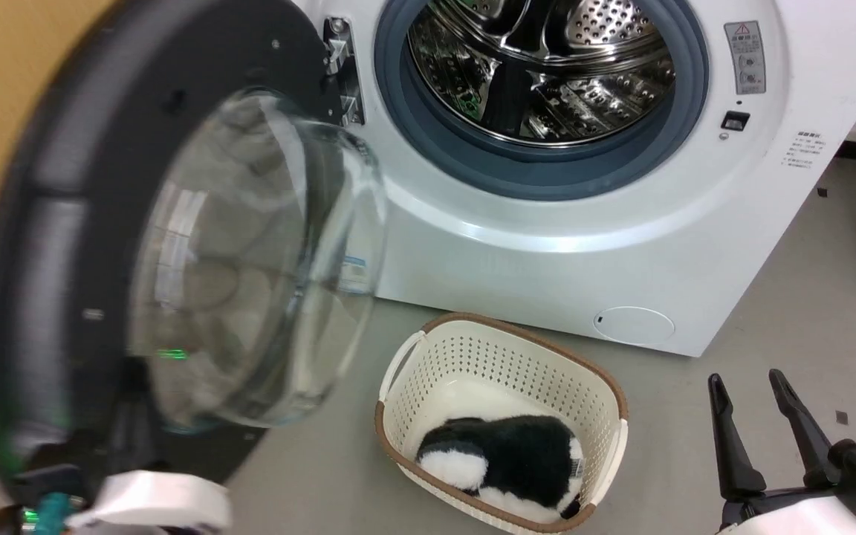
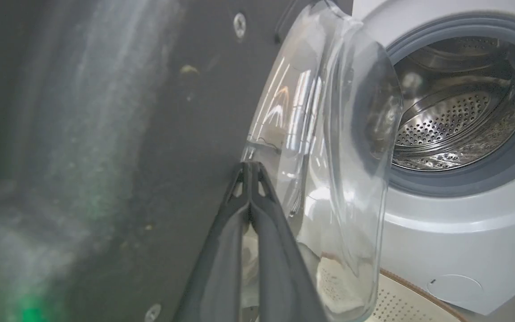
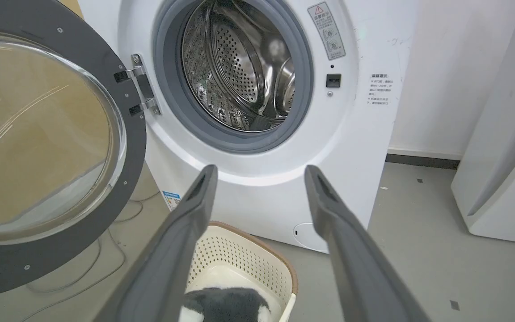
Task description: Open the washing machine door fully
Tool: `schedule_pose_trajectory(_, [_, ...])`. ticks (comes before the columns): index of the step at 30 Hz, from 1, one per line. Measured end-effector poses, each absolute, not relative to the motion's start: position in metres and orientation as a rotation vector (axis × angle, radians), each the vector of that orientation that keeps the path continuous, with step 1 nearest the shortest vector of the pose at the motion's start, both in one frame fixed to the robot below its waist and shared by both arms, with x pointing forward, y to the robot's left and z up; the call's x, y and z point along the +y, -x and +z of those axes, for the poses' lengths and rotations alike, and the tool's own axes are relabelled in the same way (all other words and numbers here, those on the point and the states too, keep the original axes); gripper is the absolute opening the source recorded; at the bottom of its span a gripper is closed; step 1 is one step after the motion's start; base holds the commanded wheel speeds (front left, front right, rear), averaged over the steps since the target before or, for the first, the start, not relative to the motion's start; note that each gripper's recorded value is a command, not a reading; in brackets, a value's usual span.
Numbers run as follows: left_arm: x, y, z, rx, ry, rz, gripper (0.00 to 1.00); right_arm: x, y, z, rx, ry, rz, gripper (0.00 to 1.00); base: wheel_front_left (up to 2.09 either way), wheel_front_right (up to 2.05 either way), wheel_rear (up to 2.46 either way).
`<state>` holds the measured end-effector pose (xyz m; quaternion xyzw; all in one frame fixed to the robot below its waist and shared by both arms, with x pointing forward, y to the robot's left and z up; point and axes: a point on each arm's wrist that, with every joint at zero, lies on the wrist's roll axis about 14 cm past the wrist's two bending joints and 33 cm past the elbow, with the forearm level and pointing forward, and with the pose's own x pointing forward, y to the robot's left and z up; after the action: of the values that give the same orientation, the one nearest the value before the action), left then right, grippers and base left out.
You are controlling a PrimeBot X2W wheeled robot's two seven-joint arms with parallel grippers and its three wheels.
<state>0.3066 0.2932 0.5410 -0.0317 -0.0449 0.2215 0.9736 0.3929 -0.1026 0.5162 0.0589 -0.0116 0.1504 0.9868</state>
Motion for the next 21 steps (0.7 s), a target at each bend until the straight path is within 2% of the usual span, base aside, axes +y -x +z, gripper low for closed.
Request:
schedule_pose_trajectory(12, [0.380,-0.303,0.522,-0.071,0.015,0.633,0.00,-0.106,-0.397,0.517,-0.029,-0.122,0.290,1.00,0.00,0.00,0.00])
schedule_pose_trajectory(21, [0.397,-0.301,0.518,-0.068,0.014,0.670,0.00,-0.109,-0.396,0.517,-0.029,-0.120,0.282,1.00,0.00,0.00,0.00])
